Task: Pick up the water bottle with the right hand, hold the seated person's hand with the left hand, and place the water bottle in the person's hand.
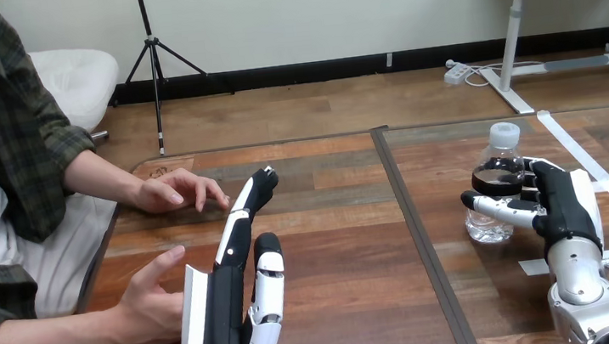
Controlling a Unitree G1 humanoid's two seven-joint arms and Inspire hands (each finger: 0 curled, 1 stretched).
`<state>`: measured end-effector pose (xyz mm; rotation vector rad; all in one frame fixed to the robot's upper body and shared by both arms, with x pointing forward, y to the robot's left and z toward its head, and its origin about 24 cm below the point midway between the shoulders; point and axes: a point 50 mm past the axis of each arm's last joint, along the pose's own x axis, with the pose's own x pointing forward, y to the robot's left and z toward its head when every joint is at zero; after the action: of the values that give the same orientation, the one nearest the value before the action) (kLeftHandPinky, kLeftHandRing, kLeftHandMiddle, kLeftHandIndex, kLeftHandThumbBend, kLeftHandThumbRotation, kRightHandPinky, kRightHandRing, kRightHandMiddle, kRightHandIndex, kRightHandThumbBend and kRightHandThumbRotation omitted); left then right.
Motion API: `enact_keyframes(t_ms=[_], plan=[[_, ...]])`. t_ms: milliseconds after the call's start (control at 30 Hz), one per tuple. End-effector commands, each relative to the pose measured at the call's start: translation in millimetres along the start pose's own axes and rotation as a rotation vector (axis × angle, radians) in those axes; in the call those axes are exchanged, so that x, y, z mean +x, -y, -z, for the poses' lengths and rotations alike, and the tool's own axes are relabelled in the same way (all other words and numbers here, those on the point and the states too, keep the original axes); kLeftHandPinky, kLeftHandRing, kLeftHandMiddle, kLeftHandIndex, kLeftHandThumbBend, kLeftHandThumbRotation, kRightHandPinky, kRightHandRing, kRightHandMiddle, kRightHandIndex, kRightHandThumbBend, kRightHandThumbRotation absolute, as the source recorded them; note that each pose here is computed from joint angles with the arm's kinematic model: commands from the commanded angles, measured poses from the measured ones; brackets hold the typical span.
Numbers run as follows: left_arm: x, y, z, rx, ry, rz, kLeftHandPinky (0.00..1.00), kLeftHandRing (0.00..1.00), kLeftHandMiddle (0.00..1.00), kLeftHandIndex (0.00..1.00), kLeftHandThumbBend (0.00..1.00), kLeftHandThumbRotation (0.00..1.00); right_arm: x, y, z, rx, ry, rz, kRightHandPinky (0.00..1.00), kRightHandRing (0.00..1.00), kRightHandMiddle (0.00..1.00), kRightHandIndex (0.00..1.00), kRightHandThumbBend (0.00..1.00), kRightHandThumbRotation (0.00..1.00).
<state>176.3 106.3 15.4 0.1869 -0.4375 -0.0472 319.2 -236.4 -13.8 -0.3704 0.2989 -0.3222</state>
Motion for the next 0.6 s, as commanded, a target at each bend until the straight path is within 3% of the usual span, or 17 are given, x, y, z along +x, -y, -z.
enact_keyframes(t_ms=[0,567], plan=[[7.7,1.4,-6.8,-0.016,0.054,-0.006,0.93,0.89,0.89,0.89,0.0,1.0,10.8,-2.8,-37.3,0.05,0.114,0.024,0.54,0.57,0.6,0.61,0.76,0.0],[7.9,0.0,-6.1,-0.014,0.054,-0.007,0.94,0.9,0.89,0.9,0.01,1.0,10.6,-3.5,-37.4,0.056,0.11,0.035,0.51,0.54,0.57,0.58,0.76,0.0]])
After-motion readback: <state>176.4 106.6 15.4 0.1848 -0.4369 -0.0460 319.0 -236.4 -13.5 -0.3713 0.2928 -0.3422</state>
